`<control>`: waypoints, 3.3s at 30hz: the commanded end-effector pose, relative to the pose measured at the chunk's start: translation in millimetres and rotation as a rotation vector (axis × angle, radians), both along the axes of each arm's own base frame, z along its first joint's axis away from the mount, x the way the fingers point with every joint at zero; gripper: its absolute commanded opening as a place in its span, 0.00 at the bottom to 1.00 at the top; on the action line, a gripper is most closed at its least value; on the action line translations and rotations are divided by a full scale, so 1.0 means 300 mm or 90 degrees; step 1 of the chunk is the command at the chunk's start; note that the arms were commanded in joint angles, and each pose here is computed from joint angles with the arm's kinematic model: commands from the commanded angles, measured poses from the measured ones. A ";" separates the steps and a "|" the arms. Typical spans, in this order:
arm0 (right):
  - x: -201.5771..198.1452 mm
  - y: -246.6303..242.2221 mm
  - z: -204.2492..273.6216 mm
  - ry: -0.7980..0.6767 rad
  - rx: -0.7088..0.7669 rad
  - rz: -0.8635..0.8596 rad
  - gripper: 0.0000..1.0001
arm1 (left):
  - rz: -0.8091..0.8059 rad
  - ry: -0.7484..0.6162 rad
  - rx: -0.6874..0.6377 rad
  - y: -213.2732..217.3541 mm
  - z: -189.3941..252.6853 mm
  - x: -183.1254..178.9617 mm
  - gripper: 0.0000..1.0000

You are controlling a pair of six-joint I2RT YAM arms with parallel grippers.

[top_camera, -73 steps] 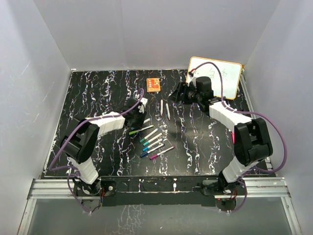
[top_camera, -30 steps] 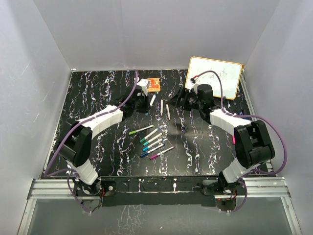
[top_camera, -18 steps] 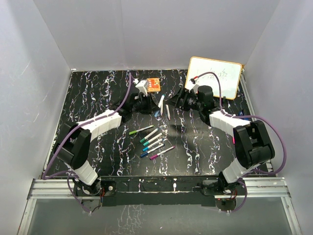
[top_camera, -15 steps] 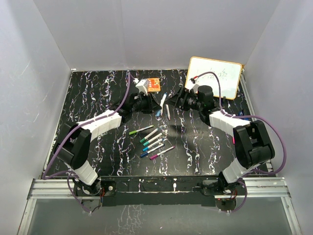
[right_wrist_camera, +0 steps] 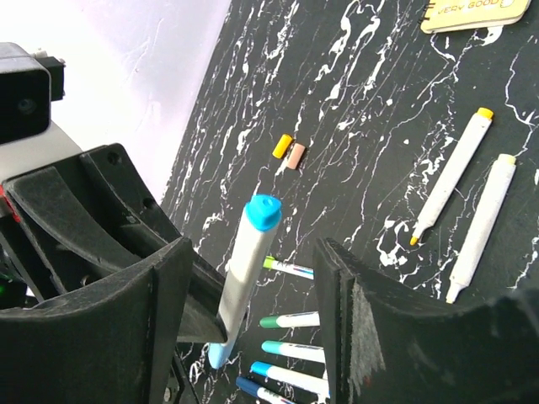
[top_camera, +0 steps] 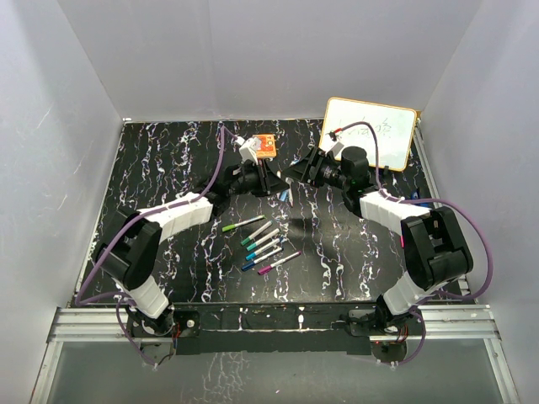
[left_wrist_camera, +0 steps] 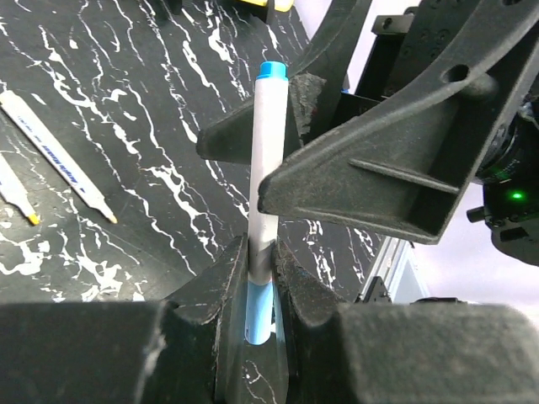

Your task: Open the pen caps

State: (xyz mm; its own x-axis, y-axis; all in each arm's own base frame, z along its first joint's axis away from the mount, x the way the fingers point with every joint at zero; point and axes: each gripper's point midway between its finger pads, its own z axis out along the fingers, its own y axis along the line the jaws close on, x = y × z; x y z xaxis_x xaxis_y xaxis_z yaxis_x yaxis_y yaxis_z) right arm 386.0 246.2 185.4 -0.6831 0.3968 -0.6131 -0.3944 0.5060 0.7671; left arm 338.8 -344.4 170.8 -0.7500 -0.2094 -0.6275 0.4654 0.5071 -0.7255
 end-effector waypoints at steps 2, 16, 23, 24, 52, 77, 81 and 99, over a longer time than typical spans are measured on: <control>0.004 0.029 0.076 -0.050 0.034 0.019 0.54 | -0.027 -0.008 -0.045 -0.034 0.043 -0.023 0.00; 0.001 0.035 0.077 -0.051 0.047 0.021 0.20 | -0.027 -0.013 -0.075 -0.047 0.067 -0.023 0.00; 0.001 0.028 0.078 -0.053 0.051 0.008 0.00 | -0.037 -0.012 -0.076 -0.045 0.057 -0.041 0.16; 0.000 0.026 0.079 -0.053 0.051 0.006 0.00 | -0.037 -0.009 -0.072 -0.040 0.047 -0.045 0.22; -0.001 0.020 0.115 -0.063 0.062 -0.004 0.00 | -0.108 -0.010 -0.100 -0.064 -0.007 -0.123 0.36; -0.017 0.020 0.125 -0.054 0.079 -0.003 0.00 | -0.088 -0.006 -0.107 -0.076 -0.025 -0.103 0.15; -0.021 0.016 0.131 -0.057 0.080 -0.008 0.00 | -0.091 -0.005 -0.112 -0.078 -0.024 -0.106 0.03; 0.113 -0.036 0.187 -0.107 0.007 -0.103 0.00 | -0.078 0.058 -0.091 -0.005 -0.090 -0.219 0.00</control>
State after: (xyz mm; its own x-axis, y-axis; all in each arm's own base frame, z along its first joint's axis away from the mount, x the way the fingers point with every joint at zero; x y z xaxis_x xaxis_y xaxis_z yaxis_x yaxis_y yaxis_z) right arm 379.2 255.2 175.0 -0.7153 0.4317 -0.5495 -0.3198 0.4970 0.8067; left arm 297.0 -355.3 140.0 -0.8089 -0.2192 -0.5455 0.4549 0.3543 -0.8170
